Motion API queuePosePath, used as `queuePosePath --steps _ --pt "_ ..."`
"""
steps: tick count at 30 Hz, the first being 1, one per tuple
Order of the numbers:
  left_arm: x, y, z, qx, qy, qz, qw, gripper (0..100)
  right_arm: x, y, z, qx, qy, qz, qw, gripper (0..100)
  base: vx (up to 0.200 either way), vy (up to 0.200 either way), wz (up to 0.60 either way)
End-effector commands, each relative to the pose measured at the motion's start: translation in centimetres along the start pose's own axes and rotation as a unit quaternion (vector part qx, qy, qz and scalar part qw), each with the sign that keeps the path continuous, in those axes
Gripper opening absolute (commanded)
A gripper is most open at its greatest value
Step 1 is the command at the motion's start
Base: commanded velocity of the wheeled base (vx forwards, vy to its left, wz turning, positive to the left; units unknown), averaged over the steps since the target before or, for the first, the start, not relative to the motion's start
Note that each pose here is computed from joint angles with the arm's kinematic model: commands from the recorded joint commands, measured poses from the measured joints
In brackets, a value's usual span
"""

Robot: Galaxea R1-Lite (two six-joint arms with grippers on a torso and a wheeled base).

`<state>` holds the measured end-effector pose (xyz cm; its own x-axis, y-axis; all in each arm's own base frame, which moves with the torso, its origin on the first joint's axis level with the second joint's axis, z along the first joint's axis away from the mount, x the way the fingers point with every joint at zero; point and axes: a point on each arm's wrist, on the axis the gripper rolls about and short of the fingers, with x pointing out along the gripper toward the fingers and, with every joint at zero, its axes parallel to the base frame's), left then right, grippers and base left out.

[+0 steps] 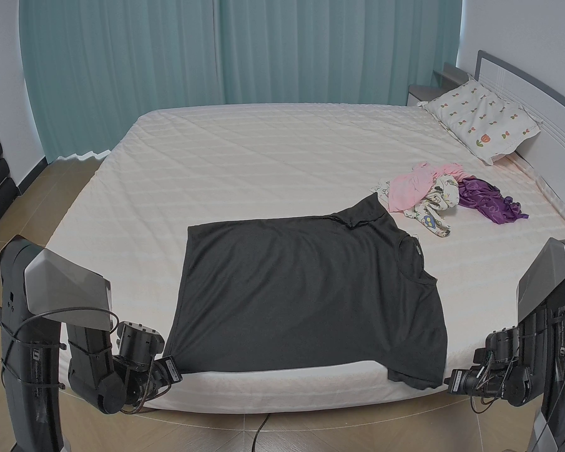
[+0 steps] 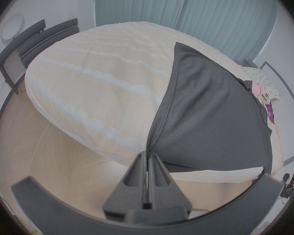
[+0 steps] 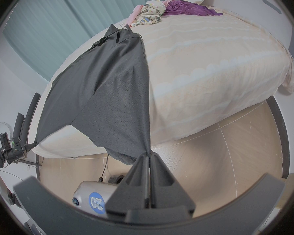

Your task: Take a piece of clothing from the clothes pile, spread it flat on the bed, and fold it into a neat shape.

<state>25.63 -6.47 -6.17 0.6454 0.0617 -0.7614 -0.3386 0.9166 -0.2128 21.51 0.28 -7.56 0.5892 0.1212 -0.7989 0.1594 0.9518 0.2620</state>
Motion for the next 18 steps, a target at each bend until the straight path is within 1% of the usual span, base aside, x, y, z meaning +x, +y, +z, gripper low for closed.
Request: queuePosePath --steps 1,5,8,9,11,13,14,15,17,18 --pt "0.0 0.0 -0.1 0.001 0.001 0.0 1.0 100 0.4 0.0 -0.1 -0.001 0.001 0.001 1.0 100 0.0 0.0 0.0" --pt "0.1 0.0 0.0 -0.001 -0.001 -0.002 1.0 100 0.3 0.0 0.2 -0.001 -0.013 0.004 0.9999 100 0.0 0.0 0.0" --pt "-0.2 -0.1 0.3 -0.007 0.001 -0.015 0.9999 100 -0.5 -0.3 1.5 0.014 -0.045 0.004 0.9989 100 0.0 0.0 0.0" --pt "-0.5 -0.1 0.7 -0.012 -0.006 -0.022 0.9997 100 -0.9 -0.3 2.1 0.018 -0.061 0.006 0.998 100 0.0 0.0 0.0" --pt "-1.2 -0.1 1.9 -0.025 -0.023 -0.035 0.9988 100 -1.7 -0.4 3.2 0.022 -0.089 0.012 0.9957 100 0.0 0.0 0.0" --pt "-2.1 -0.1 3.1 -0.041 -0.042 -0.054 0.9968 100 -2.4 -0.2 4.5 0.025 -0.125 0.024 0.9916 100 0.0 0.0 0.0" --pt "-2.1 -0.1 3.1 -0.041 -0.042 -0.054 0.9968 100 -2.4 -0.1 4.6 0.026 -0.127 0.024 0.9913 100 0.0 0.0 0.0" --pt "-2.7 -0.3 3.8 -0.056 -0.049 -0.073 0.9946 100 -2.7 0.3 5.5 0.035 -0.149 0.036 0.9876 100 0.0 0.0 0.0" --pt "-3.0 -0.5 4.2 -0.074 -0.049 -0.092 0.9918 100 -2.6 1.1 6.3 0.033 -0.169 0.05 0.9837 100 0.0 0.0 0.0" --pt "-3.0 -0.6 4.3 -0.078 -0.048 -0.094 0.9914 100 -2.5 1.2 6.5 0.033 -0.173 0.052 0.9831 100 0.0 0.0 0.0"
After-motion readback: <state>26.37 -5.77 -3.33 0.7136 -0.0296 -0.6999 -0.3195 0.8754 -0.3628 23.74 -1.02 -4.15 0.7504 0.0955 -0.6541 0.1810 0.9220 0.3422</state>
